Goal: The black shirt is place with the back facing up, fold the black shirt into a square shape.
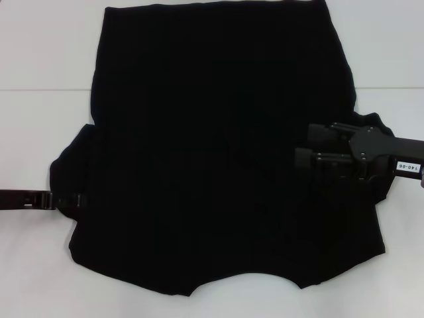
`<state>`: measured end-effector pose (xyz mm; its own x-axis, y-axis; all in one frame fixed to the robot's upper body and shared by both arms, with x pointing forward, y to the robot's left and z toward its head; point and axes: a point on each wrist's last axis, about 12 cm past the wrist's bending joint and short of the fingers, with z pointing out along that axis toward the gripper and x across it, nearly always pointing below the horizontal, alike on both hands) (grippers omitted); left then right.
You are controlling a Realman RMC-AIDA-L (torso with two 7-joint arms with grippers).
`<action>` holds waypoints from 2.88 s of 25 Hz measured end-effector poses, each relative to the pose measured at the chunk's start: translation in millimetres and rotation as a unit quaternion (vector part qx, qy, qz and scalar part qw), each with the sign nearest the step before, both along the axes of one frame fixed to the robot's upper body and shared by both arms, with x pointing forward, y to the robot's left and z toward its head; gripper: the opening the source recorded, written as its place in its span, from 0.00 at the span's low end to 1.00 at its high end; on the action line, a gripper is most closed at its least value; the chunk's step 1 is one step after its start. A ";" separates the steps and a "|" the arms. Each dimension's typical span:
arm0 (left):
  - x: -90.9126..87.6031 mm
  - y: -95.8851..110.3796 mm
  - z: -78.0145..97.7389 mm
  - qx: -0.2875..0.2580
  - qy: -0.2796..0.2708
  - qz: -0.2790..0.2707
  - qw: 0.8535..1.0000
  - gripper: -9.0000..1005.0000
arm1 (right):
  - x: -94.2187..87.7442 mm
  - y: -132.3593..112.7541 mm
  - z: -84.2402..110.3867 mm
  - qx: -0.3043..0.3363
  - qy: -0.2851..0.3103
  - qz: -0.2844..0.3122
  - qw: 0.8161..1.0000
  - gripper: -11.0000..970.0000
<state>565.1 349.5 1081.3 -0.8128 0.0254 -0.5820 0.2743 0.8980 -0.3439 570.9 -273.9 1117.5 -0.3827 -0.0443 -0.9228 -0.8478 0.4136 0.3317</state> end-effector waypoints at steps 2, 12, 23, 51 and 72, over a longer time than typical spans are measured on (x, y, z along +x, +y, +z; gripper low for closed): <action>0.3 -0.4 0.3 0.001 0.000 -0.002 1.000 0.75 | -0.2 -0.6 -0.1 0.001 0.000 -0.002 1.000 0.93; 3.2 -0.1 2.0 0.008 -0.005 0.000 1.000 0.70 | 0.2 -1.5 1.1 0.003 -0.002 -0.004 1.000 0.93; 6.9 1.6 2.7 0.017 -0.013 0.008 1.000 0.25 | -0.4 -3.2 1.8 0.011 -0.006 -0.010 1.000 0.93; 26.7 21.0 9.3 0.068 -0.077 0.091 0.991 0.02 | -2.8 -1.2 -1.3 0.018 -0.002 -0.013 1.000 0.93; 14.0 26.6 16.1 0.003 -0.110 0.082 0.991 0.04 | -5.9 -3.2 -3.0 0.020 -0.001 -0.013 1.000 0.93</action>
